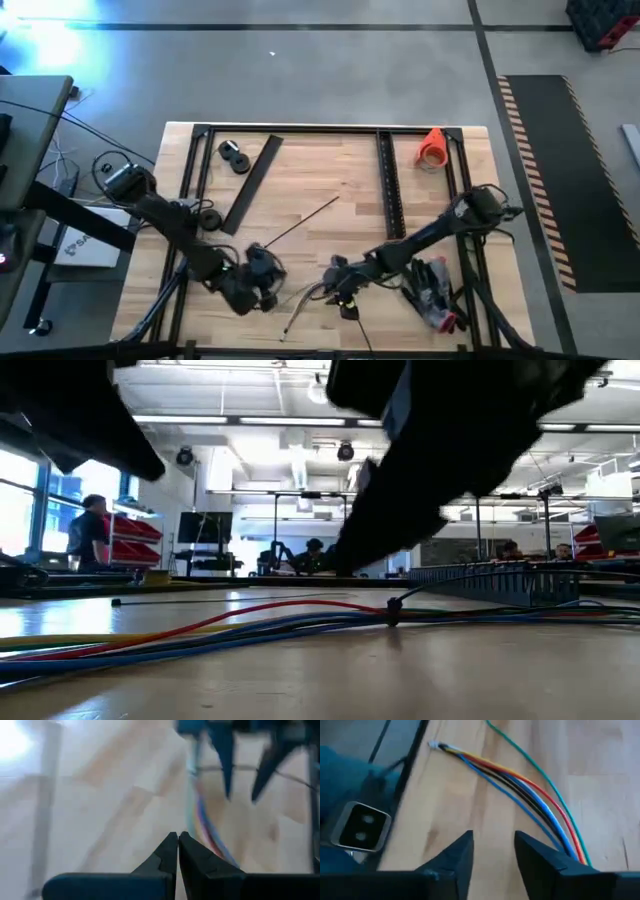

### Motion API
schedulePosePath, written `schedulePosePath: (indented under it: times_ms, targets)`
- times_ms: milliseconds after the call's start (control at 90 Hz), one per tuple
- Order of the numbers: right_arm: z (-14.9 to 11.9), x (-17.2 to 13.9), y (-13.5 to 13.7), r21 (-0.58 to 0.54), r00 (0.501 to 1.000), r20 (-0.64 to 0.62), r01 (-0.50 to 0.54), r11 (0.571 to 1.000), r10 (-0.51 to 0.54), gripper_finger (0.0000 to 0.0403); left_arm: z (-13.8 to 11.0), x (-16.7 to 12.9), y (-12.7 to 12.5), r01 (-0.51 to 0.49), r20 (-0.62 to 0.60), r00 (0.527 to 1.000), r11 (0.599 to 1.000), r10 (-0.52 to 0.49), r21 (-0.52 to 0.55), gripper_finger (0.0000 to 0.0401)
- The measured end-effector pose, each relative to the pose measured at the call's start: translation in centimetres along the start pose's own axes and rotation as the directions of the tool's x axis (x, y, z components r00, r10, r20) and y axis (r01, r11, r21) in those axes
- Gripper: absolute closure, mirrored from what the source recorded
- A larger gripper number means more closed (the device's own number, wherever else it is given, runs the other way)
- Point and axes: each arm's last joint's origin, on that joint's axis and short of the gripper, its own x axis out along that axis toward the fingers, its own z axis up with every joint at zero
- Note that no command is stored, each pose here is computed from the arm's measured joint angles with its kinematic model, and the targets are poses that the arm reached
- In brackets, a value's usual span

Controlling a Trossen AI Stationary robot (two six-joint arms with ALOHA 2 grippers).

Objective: Ziptie cables
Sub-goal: Wrap the black zip tie on the cables

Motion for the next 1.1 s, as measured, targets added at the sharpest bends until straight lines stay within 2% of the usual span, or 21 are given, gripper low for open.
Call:
schedulePosePath:
  times_ms: [78, 144, 222, 322, 389, 556, 644, 733, 922, 1100]
  targets:
    - [-0.2, 0.7, -1.2, -0.024, 1.000, -0.007, 0.021, 0.999, -0.021, 0.0311, 0.1, -1.2, 1.3, -0.075, 0.008, 0.997, 0.995, 0.076, -0.061, 0.0401]
    - [0.0, 1.1, -2.2, -0.036, 0.997, 0.037, 0.062, 0.997, -0.061, 0.0321, 0.3, -1.8, 2.5, -0.150, -0.009, 0.989, 0.983, 0.150, -0.105, 0.0401]
    - [0.4, 1.3, -3.5, -0.011, 0.983, 0.089, 0.164, 0.986, -0.162, 0.0328, 0.6, -2.0, 3.9, -0.230, -0.057, 0.973, 0.965, 0.225, -0.122, 0.0398]
    - [1.1, 0.9, -5.1, 0.041, 0.938, 0.145, 0.312, 0.949, -0.315, 0.0331, 0.4, -1.4, 5.6, -0.283, -0.112, 0.956, 0.952, 0.270, -0.114, 0.0383]
    - [1.6, 0.5, -5.9, 0.082, 0.916, 0.169, 0.355, 0.931, -0.364, 0.0331, 0.0, -0.7, 6.7, -0.304, -0.156, 0.946, 0.946, 0.285, -0.111, 0.0367]
    - [3.0, -1.1, -5.8, 0.096, 0.929, 0.205, 0.293, 0.951, -0.307, 0.0332, -1.2, 1.2, 8.9, -0.282, -0.229, 0.943, 0.947, 0.243, -0.156, 0.0317]
    - [4.0, -2.4, -4.7, 0.086, 0.933, 0.242, 0.252, 0.964, -0.265, 0.0332, -1.6, 2.5, 9.4, -0.212, -0.243, 0.957, 0.957, 0.162, -0.197, 0.0292]
    - [4.8, -3.9, -3.3, 0.068, 0.930, 0.283, 0.224, 0.972, -0.234, 0.0332, -2.1, 3.6, 10.2, -0.186, -0.271, 0.955, 0.958, 0.124, -0.217, 0.0277]
    - [5.1, -5.2, -0.6, 0.030, 0.921, 0.325, 0.216, 0.976, -0.214, 0.0332, -2.1, 5.0, 10.8, -0.181, -0.310, 0.944, 0.965, 0.115, -0.191, 0.0271]
    - [4.4, -5.1, 1.3, -0.004, 0.929, 0.319, 0.200, 0.980, -0.188, 0.0332, -2.2, 5.7, 10.8, -0.170, -0.353, 0.930, 0.971, 0.103, -0.165, 0.0286]
